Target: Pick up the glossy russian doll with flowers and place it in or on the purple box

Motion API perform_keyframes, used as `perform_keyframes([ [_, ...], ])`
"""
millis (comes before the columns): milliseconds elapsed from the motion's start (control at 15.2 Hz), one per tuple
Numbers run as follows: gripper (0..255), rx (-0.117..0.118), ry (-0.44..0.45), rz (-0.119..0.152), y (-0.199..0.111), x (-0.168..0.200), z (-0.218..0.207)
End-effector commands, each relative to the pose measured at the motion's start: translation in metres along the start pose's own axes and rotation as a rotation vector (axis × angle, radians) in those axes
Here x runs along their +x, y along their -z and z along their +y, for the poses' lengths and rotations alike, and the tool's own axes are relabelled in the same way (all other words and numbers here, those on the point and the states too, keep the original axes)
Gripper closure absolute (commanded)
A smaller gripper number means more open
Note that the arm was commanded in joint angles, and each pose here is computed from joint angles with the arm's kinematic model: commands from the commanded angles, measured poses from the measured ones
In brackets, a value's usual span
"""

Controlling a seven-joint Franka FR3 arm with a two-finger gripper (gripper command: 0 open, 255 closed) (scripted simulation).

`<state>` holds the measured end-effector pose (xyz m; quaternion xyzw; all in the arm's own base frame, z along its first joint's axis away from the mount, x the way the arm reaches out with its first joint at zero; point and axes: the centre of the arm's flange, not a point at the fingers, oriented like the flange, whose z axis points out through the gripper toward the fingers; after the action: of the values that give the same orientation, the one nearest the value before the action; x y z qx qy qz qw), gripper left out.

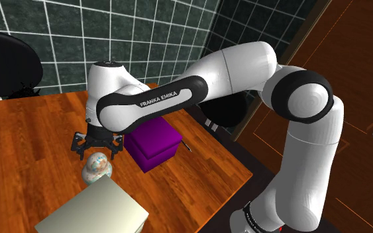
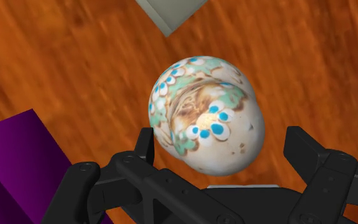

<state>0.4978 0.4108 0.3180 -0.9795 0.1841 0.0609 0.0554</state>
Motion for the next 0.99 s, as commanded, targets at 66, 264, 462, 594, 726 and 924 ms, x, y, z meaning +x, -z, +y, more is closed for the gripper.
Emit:
perform_keyframes([
  [66,0,0.0,0.0,0.0,-0.0004,-0.0002,0.0001],
  [264,255,0.0,0.0,0.0,-0.0004,-0.0002,0.0001],
  [462,255,0.0,0.0,0.0,-0.0003,0.0,0.0],
  [594,255,0.0,0.0,0.0,-0.0004,0.0,0.0001],
  [726,255,0.0,0.0,0.0,-0.0004,0.0001,0.0003],
  [924,255,0.0,0.0,0.0,0.0048,-0.0009,-0.0003],
])
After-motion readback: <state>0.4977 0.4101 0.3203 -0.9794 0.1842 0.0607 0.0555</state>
